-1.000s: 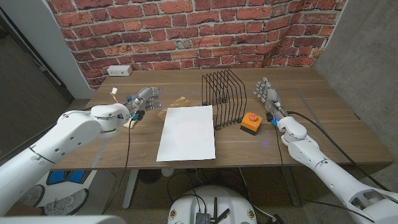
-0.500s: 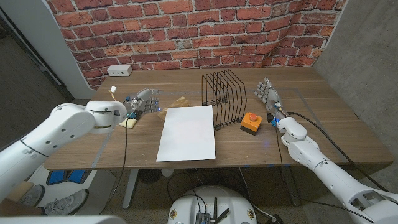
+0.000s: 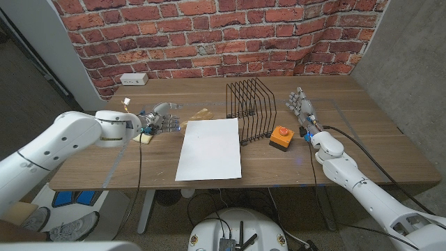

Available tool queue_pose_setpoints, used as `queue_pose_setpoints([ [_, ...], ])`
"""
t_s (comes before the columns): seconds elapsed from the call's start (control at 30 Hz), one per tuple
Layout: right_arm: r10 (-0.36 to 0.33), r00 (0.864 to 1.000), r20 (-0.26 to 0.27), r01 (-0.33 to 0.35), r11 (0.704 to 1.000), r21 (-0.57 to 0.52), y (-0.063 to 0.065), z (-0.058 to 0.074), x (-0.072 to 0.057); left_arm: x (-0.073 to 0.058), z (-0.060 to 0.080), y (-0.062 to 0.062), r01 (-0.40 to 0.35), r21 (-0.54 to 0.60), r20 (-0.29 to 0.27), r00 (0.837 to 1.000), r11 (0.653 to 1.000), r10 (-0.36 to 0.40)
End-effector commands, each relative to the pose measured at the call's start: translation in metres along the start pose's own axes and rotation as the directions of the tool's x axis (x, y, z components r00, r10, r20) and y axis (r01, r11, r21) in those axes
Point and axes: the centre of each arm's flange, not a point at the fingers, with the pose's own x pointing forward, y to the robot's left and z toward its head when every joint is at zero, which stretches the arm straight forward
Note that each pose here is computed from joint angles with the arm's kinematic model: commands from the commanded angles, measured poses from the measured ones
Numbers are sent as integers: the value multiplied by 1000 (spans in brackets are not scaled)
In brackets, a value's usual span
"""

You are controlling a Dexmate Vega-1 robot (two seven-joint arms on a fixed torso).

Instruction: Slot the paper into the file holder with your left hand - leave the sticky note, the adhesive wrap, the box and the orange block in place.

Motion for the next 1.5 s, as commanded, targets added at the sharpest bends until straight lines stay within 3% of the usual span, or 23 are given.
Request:
queue_pose_setpoints([
  [0.03, -2, 1000, -1, 2, 1000, 2, 0, -1, 3, -2, -6, 5, 14, -72, -87, 996, 997, -21],
  [0.5, 1, 1000, -4, -1, 1000, 7, 2, -4, 9, 1, -20, 6, 36, -159, -160, 985, 987, -62],
  [1.07, 0, 1000, -9, 0, 1000, 11, 4, -6, 12, -3, -22, 7, 37, -162, -227, 971, 986, -74],
  [1.5, -1, 1000, -12, 1, 1000, 17, 6, -9, 14, -6, -37, 11, 48, -194, -263, 960, 980, -99],
])
